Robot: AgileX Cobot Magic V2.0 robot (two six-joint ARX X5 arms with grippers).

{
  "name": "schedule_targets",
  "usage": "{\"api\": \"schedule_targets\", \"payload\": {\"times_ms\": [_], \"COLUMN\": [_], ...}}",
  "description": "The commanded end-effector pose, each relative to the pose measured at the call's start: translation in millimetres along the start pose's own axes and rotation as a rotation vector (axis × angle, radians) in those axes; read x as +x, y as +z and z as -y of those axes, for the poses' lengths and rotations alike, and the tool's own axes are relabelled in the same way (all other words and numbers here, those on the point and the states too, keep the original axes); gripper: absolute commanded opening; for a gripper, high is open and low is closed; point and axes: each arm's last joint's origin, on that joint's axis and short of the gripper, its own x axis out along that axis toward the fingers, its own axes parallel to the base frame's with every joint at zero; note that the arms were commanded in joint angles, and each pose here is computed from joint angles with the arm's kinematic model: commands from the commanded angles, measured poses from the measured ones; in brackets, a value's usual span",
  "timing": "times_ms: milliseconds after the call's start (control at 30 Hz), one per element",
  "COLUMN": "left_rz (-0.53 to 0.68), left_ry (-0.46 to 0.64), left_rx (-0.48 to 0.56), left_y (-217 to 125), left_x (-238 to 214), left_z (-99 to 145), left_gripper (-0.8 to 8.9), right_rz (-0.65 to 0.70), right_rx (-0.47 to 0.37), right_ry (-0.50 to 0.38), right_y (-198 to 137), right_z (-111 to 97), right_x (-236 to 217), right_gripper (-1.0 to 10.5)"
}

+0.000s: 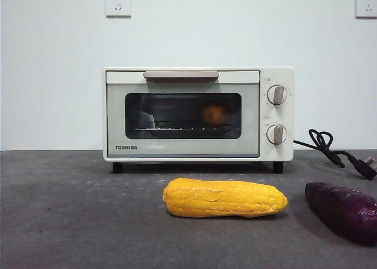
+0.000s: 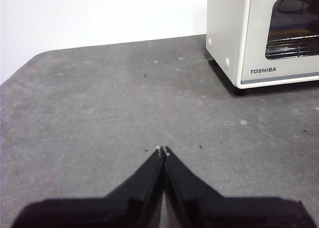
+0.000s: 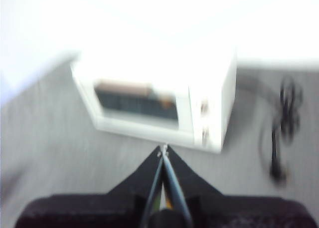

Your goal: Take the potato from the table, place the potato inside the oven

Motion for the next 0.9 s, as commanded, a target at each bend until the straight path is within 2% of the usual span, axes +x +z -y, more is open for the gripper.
{"api": "schedule_targets", "payload": {"times_ms": [33,167,333,600,900], "left_rz": [-0.009,-0.009,-0.009,-0.009,-0.009], "left_ry": [-0.001,-0.001,-0.001,-0.001,-0.001], "left_rx": [-0.006,-0.006,-0.006,-0.006,-0.006], "left_y": [-4.3,-4.3,-4.3,-4.3,-4.3], "left_x": [1.3,1.3,1.3,1.3,1.3], "left_z": [0.2,0.2,0.2,0.2,0.2], "left_gripper": [-0.04,-0.04,-0.04,-0.04,-0.04], "right_rz": [0.077,0.212,0.265,0.218,0.109], "right_rx": [-0.068,-0.064,-0.067,-0.053,-0.015], "right_ry": [-0.067,-0.127,-0.145,-0.146,-0.148], "right_y": [-26.4,-74.6,-125.6,-192.5,-217.6], "right_z": [9.5,22.0,29.6,37.0,39.1], "right_x": [13.7,35.4,53.3,73.4,79.1], "right_gripper": [0.0,0.0,0.0,0.0,0.0]}}
